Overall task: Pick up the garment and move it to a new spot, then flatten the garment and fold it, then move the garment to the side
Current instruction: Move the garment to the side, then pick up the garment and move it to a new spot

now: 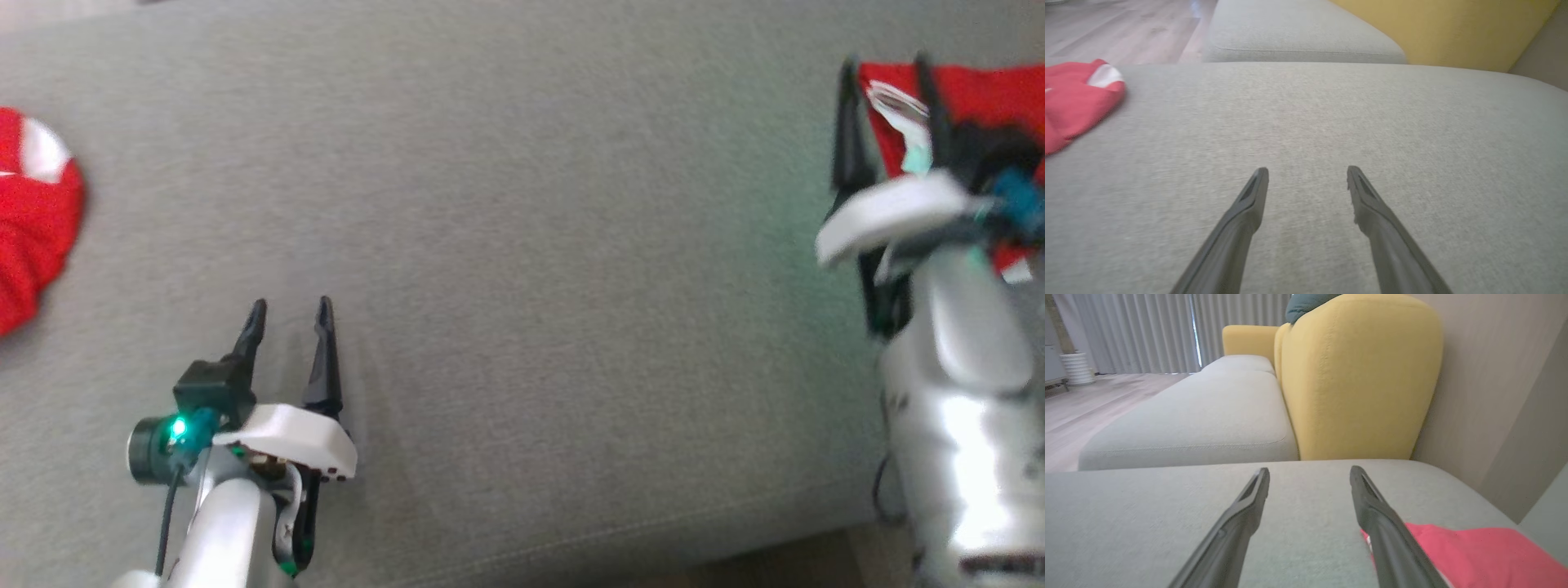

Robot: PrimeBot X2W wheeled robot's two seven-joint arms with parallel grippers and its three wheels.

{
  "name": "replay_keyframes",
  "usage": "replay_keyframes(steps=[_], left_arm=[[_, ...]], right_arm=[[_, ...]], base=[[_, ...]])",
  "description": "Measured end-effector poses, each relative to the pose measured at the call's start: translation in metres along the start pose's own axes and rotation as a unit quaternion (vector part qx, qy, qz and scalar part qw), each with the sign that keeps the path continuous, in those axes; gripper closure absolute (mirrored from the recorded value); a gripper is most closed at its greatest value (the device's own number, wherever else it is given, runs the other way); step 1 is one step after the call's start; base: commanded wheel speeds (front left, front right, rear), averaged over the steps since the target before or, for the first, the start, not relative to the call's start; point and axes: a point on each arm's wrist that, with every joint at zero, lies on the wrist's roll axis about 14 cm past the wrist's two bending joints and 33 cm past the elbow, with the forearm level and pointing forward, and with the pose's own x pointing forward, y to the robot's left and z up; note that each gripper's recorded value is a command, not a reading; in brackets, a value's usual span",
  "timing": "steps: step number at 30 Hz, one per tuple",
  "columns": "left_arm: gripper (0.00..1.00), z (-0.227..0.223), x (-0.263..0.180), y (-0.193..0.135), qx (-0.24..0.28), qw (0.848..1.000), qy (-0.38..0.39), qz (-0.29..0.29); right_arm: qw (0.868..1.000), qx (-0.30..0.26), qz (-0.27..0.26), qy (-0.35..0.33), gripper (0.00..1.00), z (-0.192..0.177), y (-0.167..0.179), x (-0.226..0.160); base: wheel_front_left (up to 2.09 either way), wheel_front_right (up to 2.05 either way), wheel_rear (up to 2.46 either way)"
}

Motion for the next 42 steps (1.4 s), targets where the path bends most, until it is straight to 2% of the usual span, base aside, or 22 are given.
replay_keyframes(steps=[6,11,23,34,42], left_arm=[[0.0,0.012,-0.024,0.028,-0.002,0.998,-0.015,0.055],[0.0,0.02,-0.051,0.05,0.0,0.994,-0.025,0.102],[0.0,0.023,-0.096,0.068,0.0,0.988,-0.036,0.152],[0.0,0.026,-0.109,0.074,-0.001,0.985,-0.045,0.168],[0.0,0.024,-0.136,0.097,-0.012,0.975,-0.05,0.215]], right_arm=[[0.997,0.039,0.059,0.035,0.0,-0.035,0.05,-0.034],[0.992,0.066,0.1,0.037,0.0,-0.038,0.083,-0.055],[0.986,0.096,0.134,0.029,0.0,-0.033,0.106,-0.095],[0.982,0.101,0.156,0.026,0.0,-0.03,0.122,-0.099],[0.971,0.1,0.214,0.026,0.0,-0.026,0.168,-0.091]], base=[[0.0,0.0,0.0],[0.0,0.0,0.0],[0.0,0.0,0.0],[0.0,0.0,0.0],[0.0,0.0,0.0]])
